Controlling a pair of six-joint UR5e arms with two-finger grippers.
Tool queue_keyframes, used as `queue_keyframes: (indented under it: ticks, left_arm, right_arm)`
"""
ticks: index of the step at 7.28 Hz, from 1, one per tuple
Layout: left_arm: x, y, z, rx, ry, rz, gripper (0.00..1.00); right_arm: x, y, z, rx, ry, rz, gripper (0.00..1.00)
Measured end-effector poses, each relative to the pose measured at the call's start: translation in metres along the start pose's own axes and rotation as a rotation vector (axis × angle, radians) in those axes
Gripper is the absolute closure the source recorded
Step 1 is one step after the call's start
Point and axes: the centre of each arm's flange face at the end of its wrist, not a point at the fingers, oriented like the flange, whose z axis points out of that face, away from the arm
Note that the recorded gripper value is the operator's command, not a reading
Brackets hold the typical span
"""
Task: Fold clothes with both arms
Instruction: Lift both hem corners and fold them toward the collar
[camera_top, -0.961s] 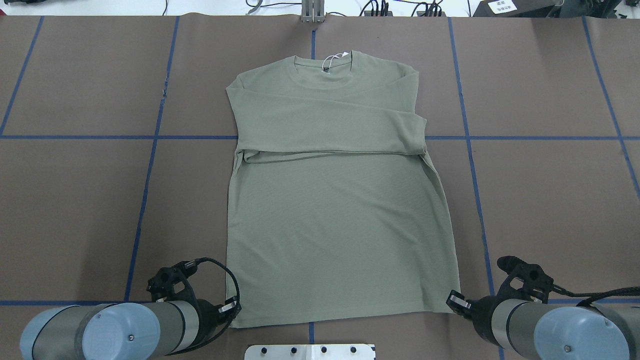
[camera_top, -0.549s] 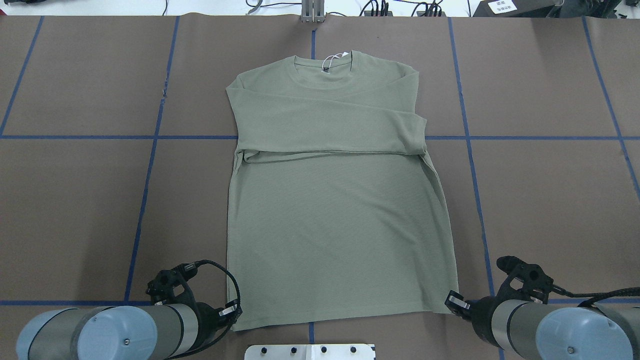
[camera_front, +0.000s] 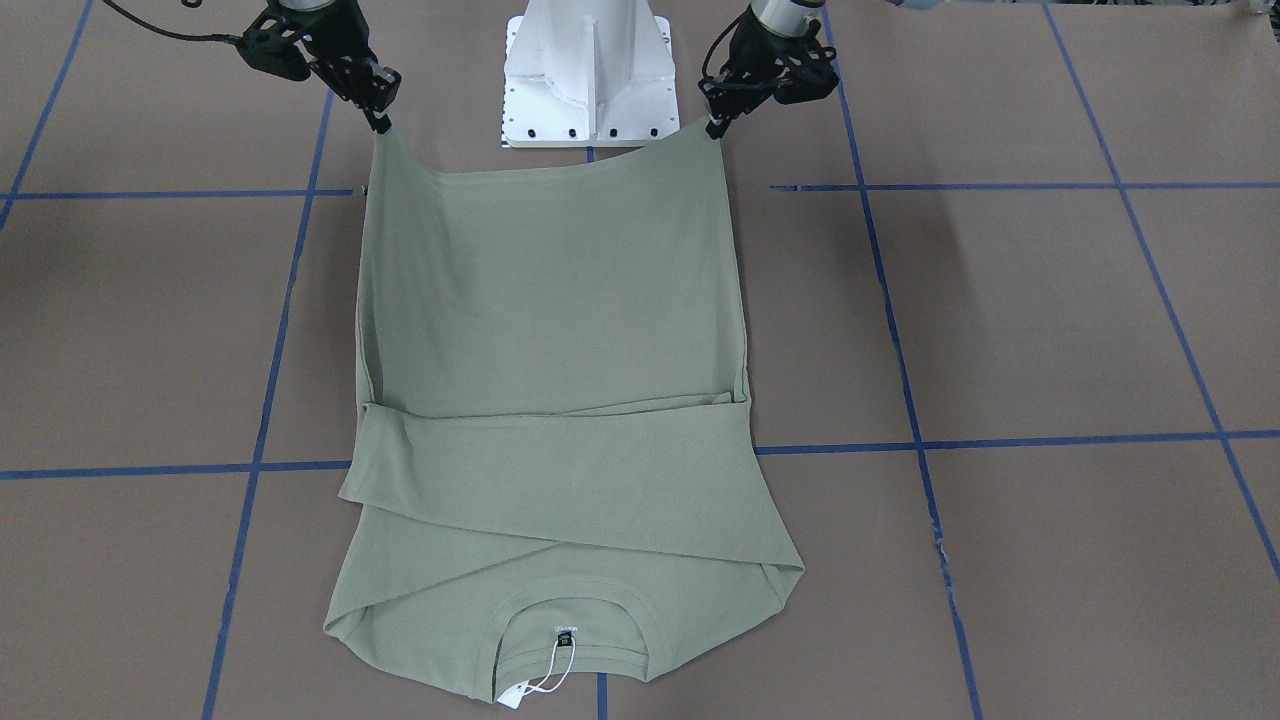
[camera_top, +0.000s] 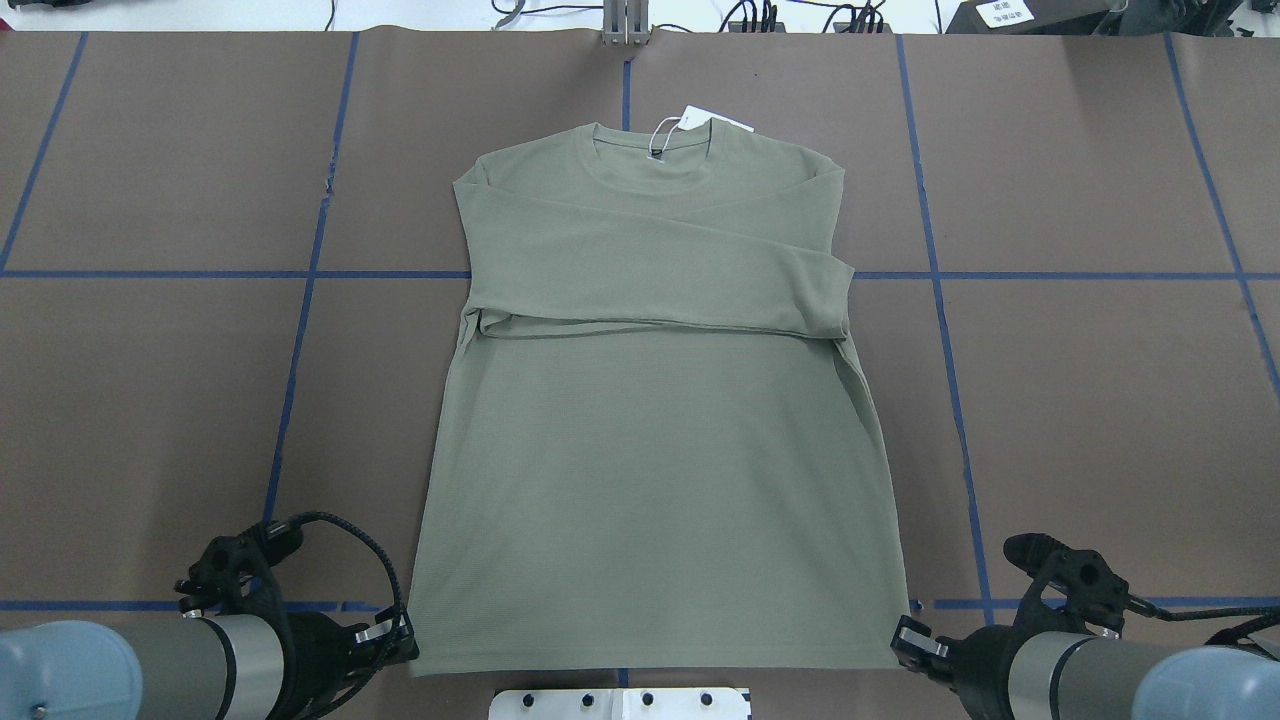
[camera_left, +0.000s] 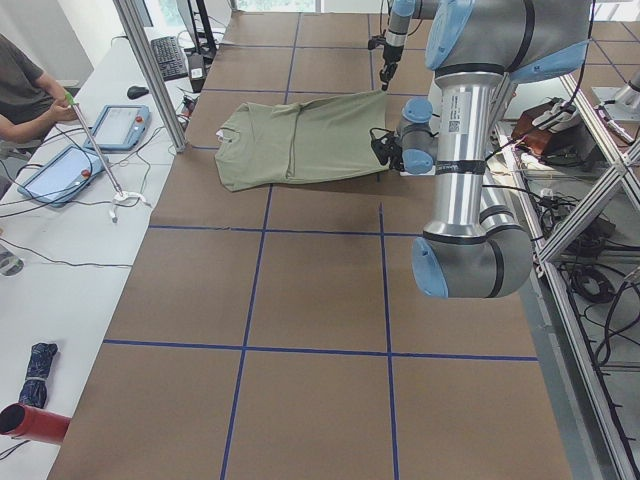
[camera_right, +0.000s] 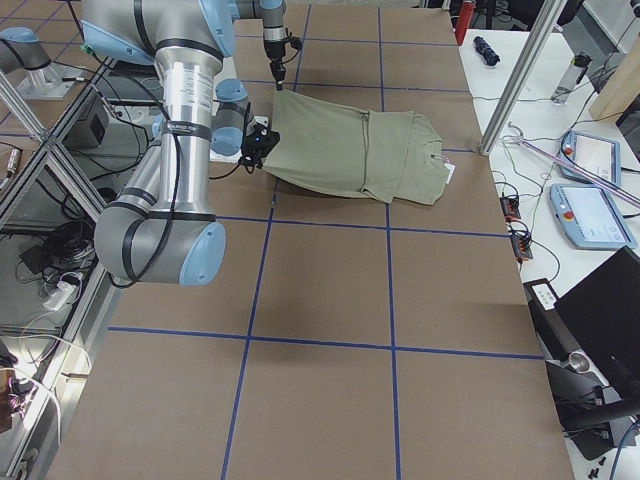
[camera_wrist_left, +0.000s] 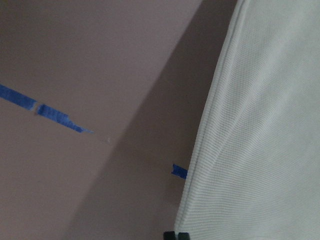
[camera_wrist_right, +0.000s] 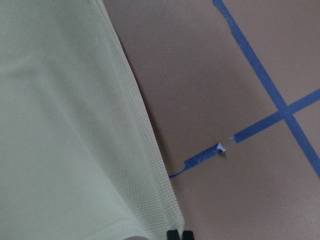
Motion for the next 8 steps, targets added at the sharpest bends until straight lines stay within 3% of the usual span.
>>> queue_keyframes:
  ticks: [2, 4, 6, 8]
  left_arm:
    - [-0.012, 0.006, -0.025, -0.026, -0.005, -0.021, 1.00]
    - [-0.004, 0.010, -0.056, -0.053, 0.032, -0.039, 1.00]
    - [0.033, -0.024, -0.085, -0.019, 0.133, -0.019, 1.00]
    - [0.087, -0.090, -0.063, 0.098, 0.159, 0.057, 1.00]
  right_arm:
    - [0.002, 0.019, -0.025, -0.035, 0.032, -0.036, 1.00]
    - [0.003, 0.021, -0.039, -0.021, 0.061, -0.043, 1.00]
    - [-0.006, -0.014, -0.045, 0.070, 0.040, -0.003, 1.00]
    - [-0.038, -0.071, -0.029, 0.202, 0.017, -0.044, 1.00]
